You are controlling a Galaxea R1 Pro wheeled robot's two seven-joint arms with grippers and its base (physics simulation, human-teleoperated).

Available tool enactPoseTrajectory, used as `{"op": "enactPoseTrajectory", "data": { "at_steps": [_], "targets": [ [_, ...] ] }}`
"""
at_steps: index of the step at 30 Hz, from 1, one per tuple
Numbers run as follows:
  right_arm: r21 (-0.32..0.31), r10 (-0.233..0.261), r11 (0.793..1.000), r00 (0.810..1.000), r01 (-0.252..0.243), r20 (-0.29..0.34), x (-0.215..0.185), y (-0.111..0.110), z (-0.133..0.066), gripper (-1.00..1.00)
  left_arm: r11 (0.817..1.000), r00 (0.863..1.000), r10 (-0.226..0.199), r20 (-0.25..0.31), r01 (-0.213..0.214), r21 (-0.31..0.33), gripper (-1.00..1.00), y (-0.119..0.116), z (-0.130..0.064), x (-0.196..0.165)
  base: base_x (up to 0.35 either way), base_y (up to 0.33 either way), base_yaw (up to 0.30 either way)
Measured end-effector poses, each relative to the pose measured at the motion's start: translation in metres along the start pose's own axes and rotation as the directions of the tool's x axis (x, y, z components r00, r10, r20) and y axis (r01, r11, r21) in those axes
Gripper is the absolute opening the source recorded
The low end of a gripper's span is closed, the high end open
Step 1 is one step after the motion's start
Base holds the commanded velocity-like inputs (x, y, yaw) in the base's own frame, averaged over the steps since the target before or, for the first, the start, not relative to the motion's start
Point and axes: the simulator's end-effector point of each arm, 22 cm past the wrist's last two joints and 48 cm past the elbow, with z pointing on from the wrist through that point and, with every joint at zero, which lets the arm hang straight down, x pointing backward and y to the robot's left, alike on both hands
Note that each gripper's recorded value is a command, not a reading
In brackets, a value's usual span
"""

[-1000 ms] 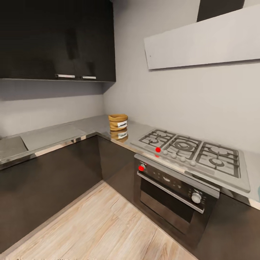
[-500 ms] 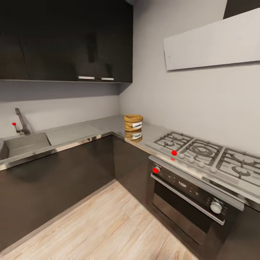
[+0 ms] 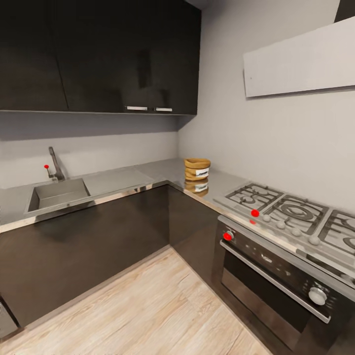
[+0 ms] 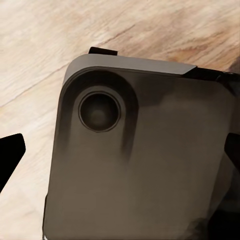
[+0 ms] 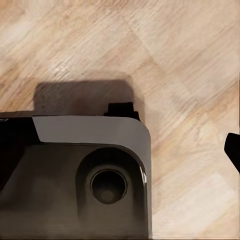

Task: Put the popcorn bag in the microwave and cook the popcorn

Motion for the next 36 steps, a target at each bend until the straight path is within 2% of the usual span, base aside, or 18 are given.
{"op": "enactPoseTrajectory", "data": {
  "at_steps": [12, 36],
  "targets": [
    [-0.005, -0.011, 1.000, 1.000, 0.011, -0.004, 0.0008, 0.0030, 0.0000, 1.00, 1.000, 1.000, 0.008, 0.005, -0.008, 0.009, 1.00, -0.0014, 0.0000, -0.0016, 0.034, 0.028, 0.000],
    [-0.003, -0.010, 1.000, 1.000, 0.010, -0.003, 0.0010, 0.0028, 0.0000, 1.00, 1.000, 1.000, 0.011, 0.005, -0.011, 0.012, 1.00, -0.0018, -0.0001, -0.0014, 0.238, 0.212, 0.000]
  ]
}}
